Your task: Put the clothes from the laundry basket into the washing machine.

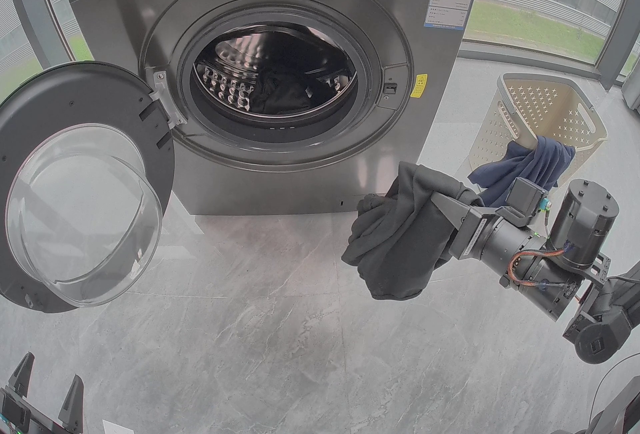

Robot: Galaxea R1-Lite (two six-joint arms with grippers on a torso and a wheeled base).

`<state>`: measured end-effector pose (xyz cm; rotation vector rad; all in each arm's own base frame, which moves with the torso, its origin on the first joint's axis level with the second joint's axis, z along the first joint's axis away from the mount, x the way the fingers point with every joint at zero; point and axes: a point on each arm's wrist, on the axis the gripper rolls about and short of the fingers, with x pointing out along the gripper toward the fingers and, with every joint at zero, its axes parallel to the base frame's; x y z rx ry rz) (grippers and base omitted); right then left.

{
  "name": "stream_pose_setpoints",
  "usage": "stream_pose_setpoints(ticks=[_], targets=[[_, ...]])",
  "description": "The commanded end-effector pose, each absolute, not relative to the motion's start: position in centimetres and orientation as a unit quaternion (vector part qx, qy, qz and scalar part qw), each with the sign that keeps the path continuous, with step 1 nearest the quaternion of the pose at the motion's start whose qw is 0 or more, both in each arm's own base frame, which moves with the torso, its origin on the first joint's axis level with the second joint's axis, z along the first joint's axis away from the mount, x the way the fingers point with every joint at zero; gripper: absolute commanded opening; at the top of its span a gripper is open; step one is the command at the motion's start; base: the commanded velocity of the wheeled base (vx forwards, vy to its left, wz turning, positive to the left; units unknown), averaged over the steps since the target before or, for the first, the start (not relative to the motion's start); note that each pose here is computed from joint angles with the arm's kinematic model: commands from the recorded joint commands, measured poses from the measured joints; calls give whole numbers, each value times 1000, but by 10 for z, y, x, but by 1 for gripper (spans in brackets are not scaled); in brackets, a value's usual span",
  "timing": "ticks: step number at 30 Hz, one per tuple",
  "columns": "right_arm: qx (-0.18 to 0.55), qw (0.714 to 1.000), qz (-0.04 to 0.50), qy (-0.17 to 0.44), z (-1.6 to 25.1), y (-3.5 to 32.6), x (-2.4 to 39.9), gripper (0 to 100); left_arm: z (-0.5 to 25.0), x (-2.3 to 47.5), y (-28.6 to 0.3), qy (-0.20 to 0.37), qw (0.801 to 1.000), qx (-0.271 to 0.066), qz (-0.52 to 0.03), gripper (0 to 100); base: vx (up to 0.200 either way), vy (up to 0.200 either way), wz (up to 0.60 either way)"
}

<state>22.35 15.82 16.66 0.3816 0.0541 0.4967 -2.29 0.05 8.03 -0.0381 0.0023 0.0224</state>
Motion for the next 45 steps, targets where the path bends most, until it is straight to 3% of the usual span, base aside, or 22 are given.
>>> stream_pose_setpoints(ticks=[1, 21, 45], targets=[[182, 951, 247, 34, 162, 154, 224, 0, 76, -23, 1, 3, 1000, -19, 12, 100, 0, 0, 0], [237, 941, 240, 39, 166, 141, 232, 0, 76, -23, 1, 3, 1000, -19, 12, 100, 0, 0, 0], [214, 936, 275, 53, 160, 147, 225, 0, 76, -23, 0, 2, 1000, -18, 12, 100, 0, 0, 75]])
